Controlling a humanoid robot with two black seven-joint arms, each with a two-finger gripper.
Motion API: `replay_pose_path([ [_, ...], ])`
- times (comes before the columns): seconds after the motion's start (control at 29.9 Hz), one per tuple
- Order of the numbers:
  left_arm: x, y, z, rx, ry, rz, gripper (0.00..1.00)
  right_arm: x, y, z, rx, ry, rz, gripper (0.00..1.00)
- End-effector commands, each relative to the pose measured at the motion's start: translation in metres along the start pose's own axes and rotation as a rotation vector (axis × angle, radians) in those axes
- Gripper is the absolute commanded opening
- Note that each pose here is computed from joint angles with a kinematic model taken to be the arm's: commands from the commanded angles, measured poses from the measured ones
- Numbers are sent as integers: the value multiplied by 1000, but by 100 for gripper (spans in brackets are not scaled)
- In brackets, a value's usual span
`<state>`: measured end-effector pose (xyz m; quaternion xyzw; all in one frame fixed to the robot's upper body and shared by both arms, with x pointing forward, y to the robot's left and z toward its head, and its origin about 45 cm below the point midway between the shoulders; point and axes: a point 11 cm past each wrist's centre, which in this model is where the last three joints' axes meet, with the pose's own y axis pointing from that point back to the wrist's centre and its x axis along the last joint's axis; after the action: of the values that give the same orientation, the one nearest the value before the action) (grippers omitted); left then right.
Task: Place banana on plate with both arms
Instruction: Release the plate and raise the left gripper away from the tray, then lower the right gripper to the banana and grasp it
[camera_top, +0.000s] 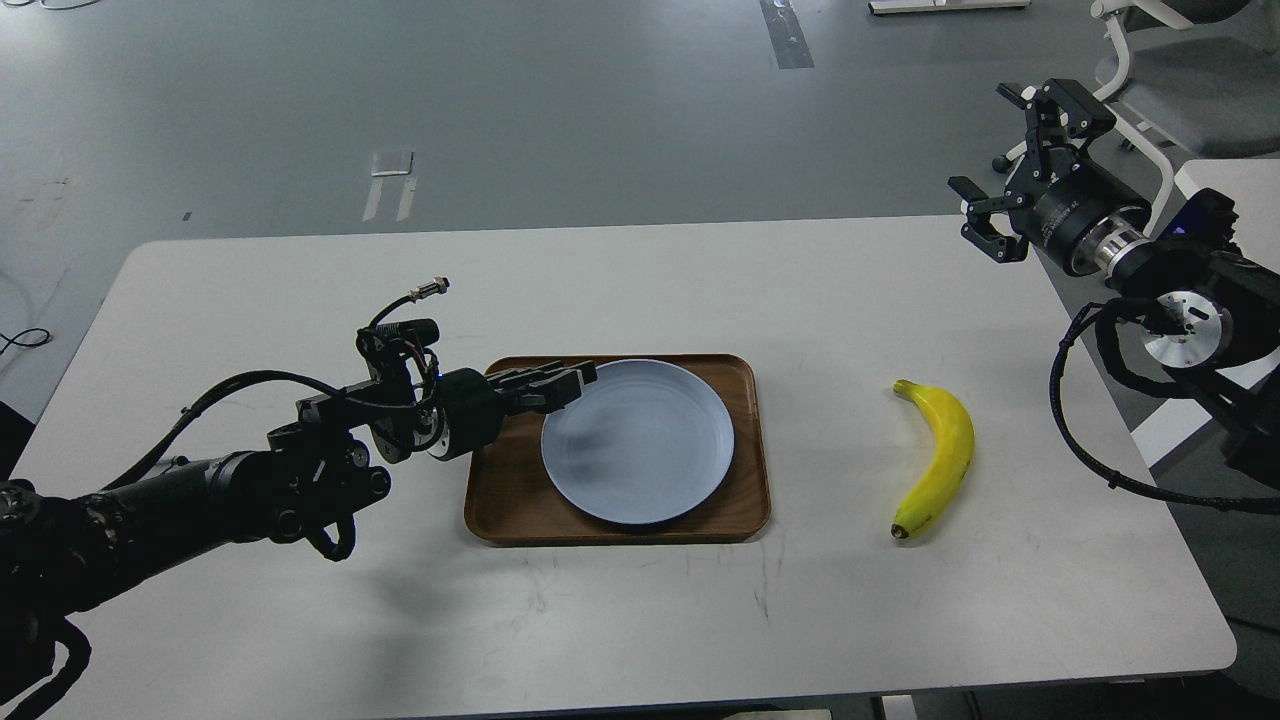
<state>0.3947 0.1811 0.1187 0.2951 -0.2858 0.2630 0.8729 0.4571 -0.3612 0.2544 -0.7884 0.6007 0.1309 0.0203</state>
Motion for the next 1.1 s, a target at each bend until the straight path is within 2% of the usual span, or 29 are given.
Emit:
replay_pose_path([
  [0.0, 35, 5, -2, 3, 192, 166, 98, -1, 1, 3, -16, 29, -11, 99],
  [0.1, 85, 13, 1, -26, 384, 314, 98, 11, 10, -1, -49, 150, -8, 99],
  [0.17, 106, 11, 13, -70, 448, 331, 98, 13, 14, -2, -74, 245, -24, 98],
  [0.23, 132, 13, 29, -182, 665, 349, 98, 13, 26, -3, -134, 489, -71, 98],
  [0.3, 147, 17, 29, -213, 845, 376, 98, 15, 43, -1, -204, 750, -115, 98],
  [0.33, 147, 17, 29, -213, 846, 376, 98, 15, 43, -1, -205, 751, -116, 98],
  [0.4, 151, 16, 16, -109, 982, 381, 98, 14, 68, 7, -316, 1095, -214, 98],
  [0.47, 146, 18, 7, -84, 1015, 385, 98, 17, 84, 9, -383, 1220, -246, 98],
  [0.63, 145, 18, 7, -94, 1033, 382, 98, 24, 118, 31, -529, 1274, -281, 97],
  [0.7, 144, 16, 11, -120, 1050, 372, 98, 36, 136, 57, -655, 1298, -265, 95],
  [0.9, 130, 6, 14, -144, 1113, 377, 98, 43, 146, 78, -692, 1350, -249, 92],
  [1.07, 139, 13, 14, -196, 1173, 409, 98, 23, 134, 98, -637, 1339, -266, 83],
])
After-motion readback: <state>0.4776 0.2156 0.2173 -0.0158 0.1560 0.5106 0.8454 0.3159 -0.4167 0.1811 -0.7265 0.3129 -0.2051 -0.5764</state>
